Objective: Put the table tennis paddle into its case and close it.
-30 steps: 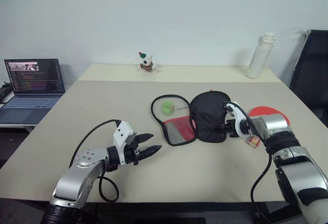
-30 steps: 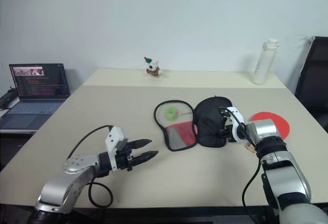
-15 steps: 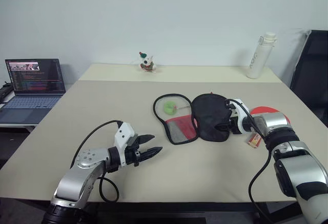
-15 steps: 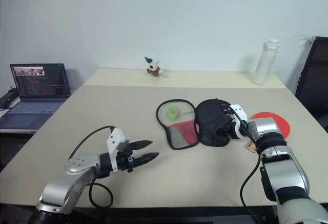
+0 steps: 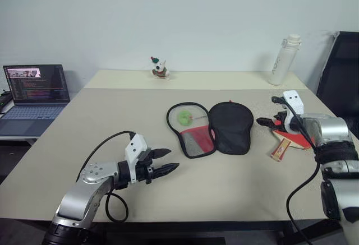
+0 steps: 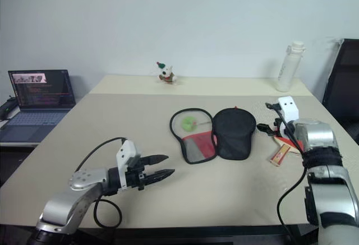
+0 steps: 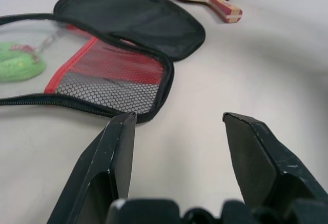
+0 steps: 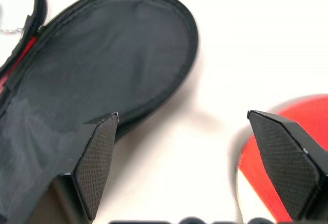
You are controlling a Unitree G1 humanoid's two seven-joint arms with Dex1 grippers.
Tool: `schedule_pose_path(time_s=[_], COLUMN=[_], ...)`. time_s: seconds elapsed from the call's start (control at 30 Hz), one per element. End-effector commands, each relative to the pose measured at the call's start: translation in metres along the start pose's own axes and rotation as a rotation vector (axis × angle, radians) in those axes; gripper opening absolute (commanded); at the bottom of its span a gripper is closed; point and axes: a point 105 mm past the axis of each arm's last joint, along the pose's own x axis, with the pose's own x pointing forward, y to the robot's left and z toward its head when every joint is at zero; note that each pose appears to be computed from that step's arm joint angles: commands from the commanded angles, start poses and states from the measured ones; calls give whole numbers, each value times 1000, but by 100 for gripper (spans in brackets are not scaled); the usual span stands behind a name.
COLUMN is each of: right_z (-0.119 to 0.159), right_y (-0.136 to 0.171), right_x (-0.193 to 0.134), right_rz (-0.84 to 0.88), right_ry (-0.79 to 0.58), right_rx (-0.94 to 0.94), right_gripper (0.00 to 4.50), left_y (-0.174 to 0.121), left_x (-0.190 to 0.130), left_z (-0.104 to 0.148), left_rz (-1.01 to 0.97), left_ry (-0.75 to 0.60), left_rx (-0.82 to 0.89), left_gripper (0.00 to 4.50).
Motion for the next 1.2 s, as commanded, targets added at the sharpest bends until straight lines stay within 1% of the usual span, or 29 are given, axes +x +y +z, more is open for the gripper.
schedule_pose_path(time_s=[0.03, 0.1, 0.17, 0.23, 0.4, 0.67, 0.83, 0.93, 1.1, 1.13, 1.2], right_z=[8, 1, -9, -18, -46, -65, -69, -69, -72, -71, -70], right_y=[-3, -6, -4, -1, 3, 6, 7, 5, -8, -12, -19], right_x=[-23, -32, -38, -40, -34, -16, -9, -3, 6, 7, 8], right_rz=[-146, -280, -367, -412, -519, -555, -536, -523, -516, -523, -537], right_ry=[-83, -118, -144, -148, -112, -58, -35, -36, -25, -25, -27], right_rx=[41, 98, 145, 170, 266, 360, 362, 338, 327, 326, 326], right_gripper=[443, 443, 443, 443, 443, 443, 443, 387, 226, 188, 143], left_y=[-5, -6, -4, 0, 6, 8, 9, 8, 7, 7, 7], left_x=[0, 1, 1, 2, 4, 1, -1, -1, -1, -1, -1], left_z=[24, 31, 34, 35, 30, 20, 17, 16, 16, 16, 17], left_rz=[-54, -83, -98, -100, -106, -86, -60, -52, -46, -45, -44], left_ry=[-56, -70, -68, -63, -50, -45, -43, -44, -43, -43, -43], left_rx=[65, 77, 92, 99, 108, 104, 101, 99, 98, 99, 99], left_gripper=[294, 294, 294, 294, 294, 294, 294, 294, 294, 294, 294])
